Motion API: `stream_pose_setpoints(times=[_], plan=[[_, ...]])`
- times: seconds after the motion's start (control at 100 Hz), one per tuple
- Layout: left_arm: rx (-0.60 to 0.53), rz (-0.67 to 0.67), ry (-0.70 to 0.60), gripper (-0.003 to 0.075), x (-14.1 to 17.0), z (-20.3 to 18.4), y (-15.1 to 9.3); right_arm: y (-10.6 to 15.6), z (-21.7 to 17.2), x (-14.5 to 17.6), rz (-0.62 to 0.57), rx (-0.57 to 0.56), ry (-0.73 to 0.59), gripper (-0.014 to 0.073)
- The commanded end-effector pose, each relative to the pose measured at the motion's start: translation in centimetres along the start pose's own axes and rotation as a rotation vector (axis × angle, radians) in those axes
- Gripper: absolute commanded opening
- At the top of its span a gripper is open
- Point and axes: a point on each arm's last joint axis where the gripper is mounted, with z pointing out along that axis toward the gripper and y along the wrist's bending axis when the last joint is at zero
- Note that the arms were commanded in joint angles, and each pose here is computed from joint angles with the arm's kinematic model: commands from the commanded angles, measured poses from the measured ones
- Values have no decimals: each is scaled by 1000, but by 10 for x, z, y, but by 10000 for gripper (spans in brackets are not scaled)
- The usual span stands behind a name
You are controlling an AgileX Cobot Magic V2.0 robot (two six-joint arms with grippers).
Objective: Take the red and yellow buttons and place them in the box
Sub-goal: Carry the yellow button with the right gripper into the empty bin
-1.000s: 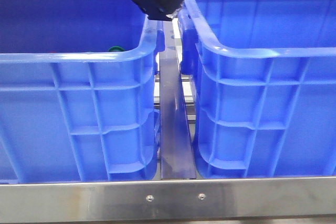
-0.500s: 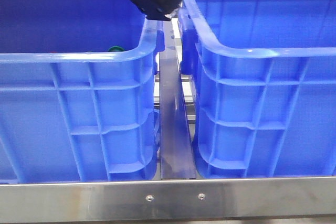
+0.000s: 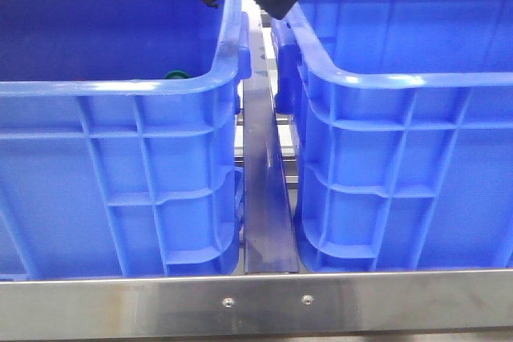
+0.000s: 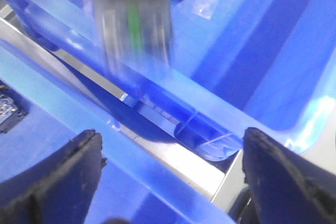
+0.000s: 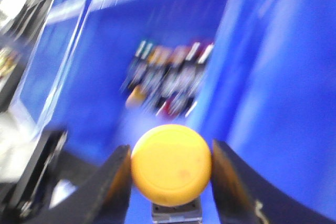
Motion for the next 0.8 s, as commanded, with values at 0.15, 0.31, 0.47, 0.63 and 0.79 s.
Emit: stream_pose_setpoints(times=[0.15,0.31,0.47,0.63,0.79], plan=[[3,-12,-125,522,-16,-19,-2,-3,-62,-22,-261,255,-285,245],[4,-12,-121,522,-15,-19,-2,-32,-75,-8,-329,524,-370,245],[11,-20,-115,522,-15,-19,-3,-65,-72,1,-314,720,-372,245],[14,-24,-116,522,-15,-19,-3,-91,-62,-2,-304,820,-343,245],[14,-24,-116,522,-15,-19,-3,-118,-44,-6,-270,869,-292,245]])
